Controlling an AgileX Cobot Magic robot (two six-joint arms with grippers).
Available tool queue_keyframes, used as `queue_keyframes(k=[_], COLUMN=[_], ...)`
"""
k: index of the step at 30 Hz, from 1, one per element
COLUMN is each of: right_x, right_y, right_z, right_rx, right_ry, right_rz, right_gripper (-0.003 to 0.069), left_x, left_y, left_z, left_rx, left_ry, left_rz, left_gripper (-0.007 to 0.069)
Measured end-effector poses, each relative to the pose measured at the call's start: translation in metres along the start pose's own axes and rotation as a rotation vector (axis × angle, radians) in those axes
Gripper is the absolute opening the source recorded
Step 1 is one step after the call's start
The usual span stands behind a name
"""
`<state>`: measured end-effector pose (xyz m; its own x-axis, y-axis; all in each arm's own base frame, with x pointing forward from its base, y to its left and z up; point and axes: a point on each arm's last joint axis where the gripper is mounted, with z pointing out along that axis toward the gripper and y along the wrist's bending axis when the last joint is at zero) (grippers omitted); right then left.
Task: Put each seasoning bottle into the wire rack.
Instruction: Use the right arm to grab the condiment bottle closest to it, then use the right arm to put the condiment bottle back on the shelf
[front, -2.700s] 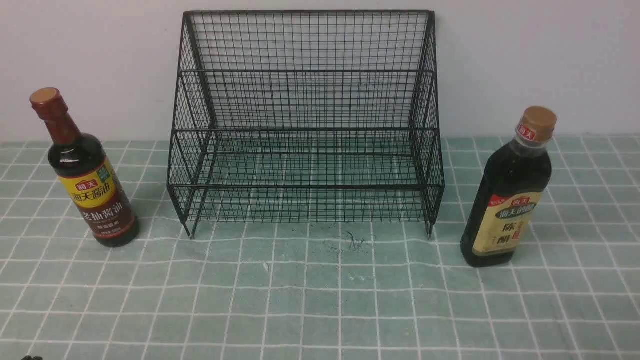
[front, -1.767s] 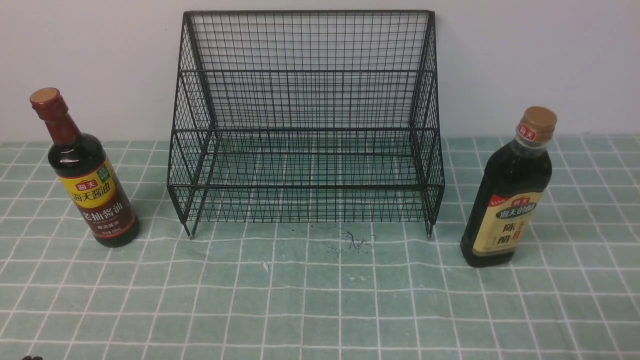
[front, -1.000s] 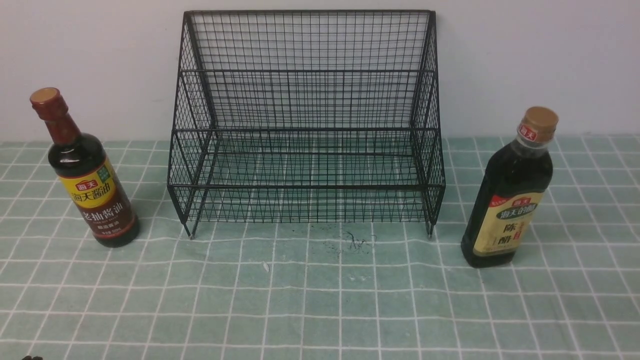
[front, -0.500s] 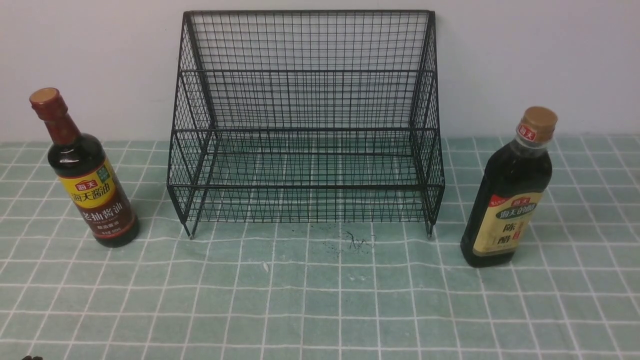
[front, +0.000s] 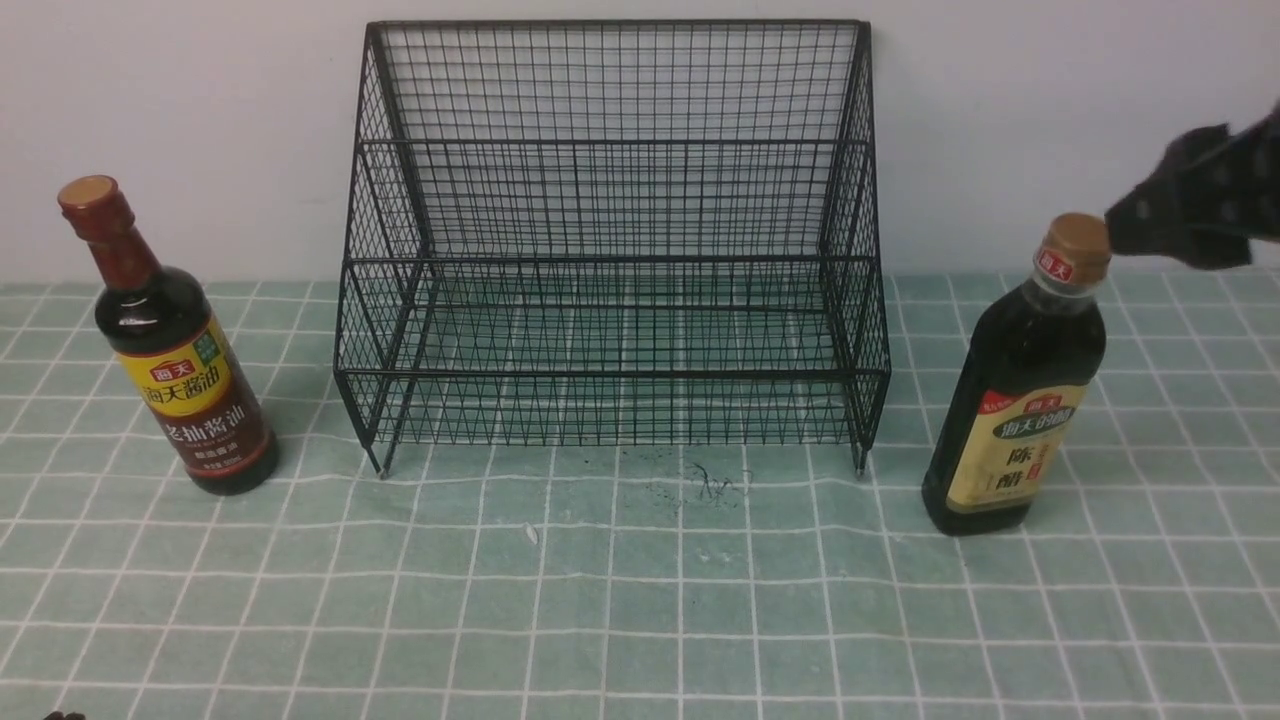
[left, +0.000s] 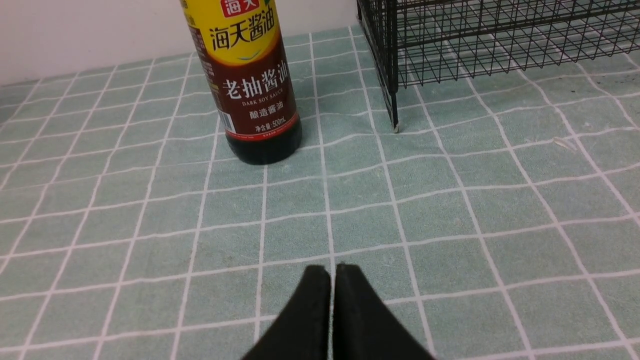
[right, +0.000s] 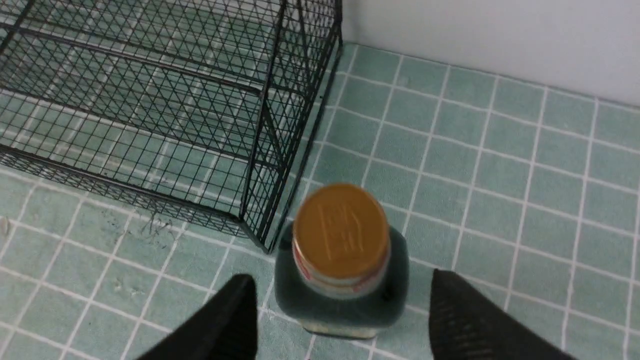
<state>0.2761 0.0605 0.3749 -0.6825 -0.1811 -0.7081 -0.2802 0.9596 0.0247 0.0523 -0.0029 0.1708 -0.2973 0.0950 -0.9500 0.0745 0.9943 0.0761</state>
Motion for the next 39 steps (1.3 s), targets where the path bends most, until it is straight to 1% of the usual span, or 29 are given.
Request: queue_keyframes(k=[3, 4, 5, 7, 11, 13, 16, 17, 18, 19, 20, 24, 28, 31, 32, 35, 37, 38, 39], right_x=[-0.003, -0.004, -0.005, -0.006, -0.003, -0.001, 0.002, 0.003, 0.003, 0.003, 0.002, 0.002, 0.003, 0.001, -0.004, -0.014, -0.031, -0.032, -0.041], right_y=[0.008, 0.008, 0.01, 0.009, 0.006, 0.005, 0.005, 0.004, 0.004, 0.004, 0.004, 0.005, 0.006, 0.006, 0.007, 0.009, 0.014, 0.014, 0.019], right_z=[0.012, 0.013, 0.018, 0.027, 0.047, 0.059, 0.073, 0.077, 0.077, 0.078, 0.078, 0.076, 0.058, 0.037, 0.017, -0.011, -0.044, -0.046, -0.061], right_rx=[-0.008, -0.008, -0.004, 0.012, 0.03, 0.033, 0.032, 0.031, 0.031, 0.032, 0.03, 0.03, 0.024, 0.032, 0.035, 0.031, -0.007, -0.007, -0.053], right_ry=[-0.016, -0.017, -0.024, -0.023, 0.026, 0.059, 0.096, 0.107, 0.108, 0.103, 0.1, 0.096, 0.097, 0.062, 0.015, -0.057, -0.146, -0.153, -0.185], right_rz=[-0.027, -0.028, -0.042, -0.058, -0.063, -0.062, -0.059, -0.058, -0.058, -0.057, -0.053, -0.053, -0.063, -0.079, -0.083, -0.081, -0.059, -0.059, -0.047], right_gripper=[0.0523, 0.0531, 0.0554, 0.057, 0.0573, 0.0562, 0.0494, 0.0417, 0.0405, 0.0348, 0.0334, 0.0334, 0.0325, 0.0325, 0.0325, 0.0325, 0.0325, 0.0325, 0.0325], left_x=[0.0, 0.0, 0.0, 0.0, 0.0, 0.0, 0.0, 0.0, 0.0, 0.0, 0.0, 0.0, 0.0, 0.0, 0.0, 0.0, 0.0, 0.0, 0.0], left_y=[0.0, 0.0, 0.0, 0.0, 0.0, 0.0, 0.0, 0.0, 0.0, 0.0, 0.0, 0.0, 0.0, 0.0, 0.0, 0.0, 0.0, 0.0, 0.0], left_z=[0.0, 0.0, 0.0, 0.0, 0.0, 0.0, 0.0, 0.0, 0.0, 0.0, 0.0, 0.0, 0.0, 0.0, 0.0, 0.0, 0.0, 0.0, 0.0], left_rx=[0.0, 0.0, 0.0, 0.0, 0.0, 0.0, 0.0, 0.0, 0.0, 0.0, 0.0, 0.0, 0.0, 0.0, 0.0, 0.0, 0.0, 0.0, 0.0], left_ry=[0.0, 0.0, 0.0, 0.0, 0.0, 0.0, 0.0, 0.0, 0.0, 0.0, 0.0, 0.0, 0.0, 0.0, 0.0, 0.0, 0.0, 0.0, 0.0], left_rz=[0.0, 0.0, 0.0, 0.0, 0.0, 0.0, 0.0, 0.0, 0.0, 0.0, 0.0, 0.0, 0.0, 0.0, 0.0, 0.0, 0.0, 0.0, 0.0], left_gripper=[-0.0006, -0.0006, -0.0006, -0.0006, -0.0006, -0.0006, -0.0006, -0.0006, -0.0006, -0.0006, -0.0006, -0.0006, -0.0006, -0.0006, -0.0006, -0.0006, -0.0006, -0.0006, -0.0006])
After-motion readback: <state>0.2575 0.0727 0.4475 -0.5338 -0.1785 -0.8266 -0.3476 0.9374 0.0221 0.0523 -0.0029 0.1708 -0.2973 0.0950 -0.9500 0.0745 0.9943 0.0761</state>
